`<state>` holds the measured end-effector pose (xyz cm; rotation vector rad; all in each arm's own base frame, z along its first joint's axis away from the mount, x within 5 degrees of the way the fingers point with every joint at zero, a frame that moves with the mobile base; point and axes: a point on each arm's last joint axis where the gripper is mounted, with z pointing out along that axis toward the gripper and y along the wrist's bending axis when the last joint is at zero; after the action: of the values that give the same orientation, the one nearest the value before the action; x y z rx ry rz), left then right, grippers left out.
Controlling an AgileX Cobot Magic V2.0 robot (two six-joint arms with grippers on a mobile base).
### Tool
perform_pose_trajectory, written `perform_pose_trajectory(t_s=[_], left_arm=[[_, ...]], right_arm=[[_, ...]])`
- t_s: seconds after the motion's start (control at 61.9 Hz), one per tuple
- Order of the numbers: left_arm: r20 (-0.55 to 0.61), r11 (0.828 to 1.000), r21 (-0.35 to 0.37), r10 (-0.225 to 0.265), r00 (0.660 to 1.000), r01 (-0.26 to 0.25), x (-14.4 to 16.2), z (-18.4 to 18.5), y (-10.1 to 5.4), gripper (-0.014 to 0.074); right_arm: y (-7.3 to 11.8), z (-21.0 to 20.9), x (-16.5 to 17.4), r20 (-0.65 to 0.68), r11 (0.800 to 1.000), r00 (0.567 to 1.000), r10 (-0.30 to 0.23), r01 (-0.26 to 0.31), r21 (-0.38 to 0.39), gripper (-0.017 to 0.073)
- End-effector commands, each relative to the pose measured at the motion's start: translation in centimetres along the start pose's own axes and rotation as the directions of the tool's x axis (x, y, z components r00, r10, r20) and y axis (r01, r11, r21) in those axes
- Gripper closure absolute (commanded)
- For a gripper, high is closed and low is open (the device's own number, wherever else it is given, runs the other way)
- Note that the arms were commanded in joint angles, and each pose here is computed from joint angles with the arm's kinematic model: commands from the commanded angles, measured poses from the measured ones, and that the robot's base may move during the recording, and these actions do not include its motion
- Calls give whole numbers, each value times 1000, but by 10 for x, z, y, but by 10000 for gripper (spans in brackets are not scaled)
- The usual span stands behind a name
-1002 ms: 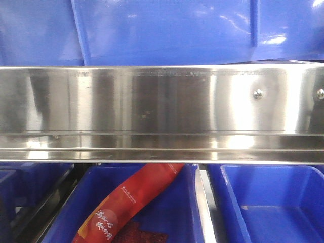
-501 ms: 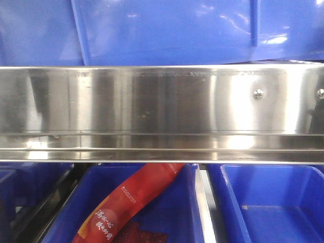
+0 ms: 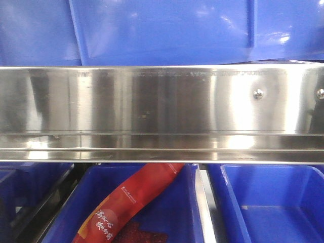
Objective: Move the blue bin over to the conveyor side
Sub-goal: 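Close left and right grippers on opposite rims of the blue bin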
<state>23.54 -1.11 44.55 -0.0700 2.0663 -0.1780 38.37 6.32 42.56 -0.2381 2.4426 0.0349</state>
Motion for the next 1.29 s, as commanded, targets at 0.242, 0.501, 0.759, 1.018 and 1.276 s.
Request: perform_pose_trajectory(t_s=[0.242, 0.501, 0.759, 1.018, 1.276], left_arm=[[36, 999, 45, 12, 999, -14, -6, 37, -12, 441], [34, 998, 53, 19, 999, -21, -31, 70, -17, 209], [-139, 999, 37, -8, 990, 13, -44, 113, -19, 211], [-248, 998, -70, -11, 969, -7, -47, 136, -11, 211], [-282, 999, -46, -35, 959, 23, -43, 140, -13, 211]], right_arm=[[-5, -9, -3, 38, 999, 999, -10, 9, 37, 637], [-5, -10, -3, 40, 999, 999, -10, 9, 37, 637], [-5, -10, -3, 40, 999, 999, -10, 9, 37, 637], [-5, -10, -3, 40, 999, 999, -10, 9, 37, 637], [-5, -10, -3, 38, 999, 999, -10, 9, 37, 637]])
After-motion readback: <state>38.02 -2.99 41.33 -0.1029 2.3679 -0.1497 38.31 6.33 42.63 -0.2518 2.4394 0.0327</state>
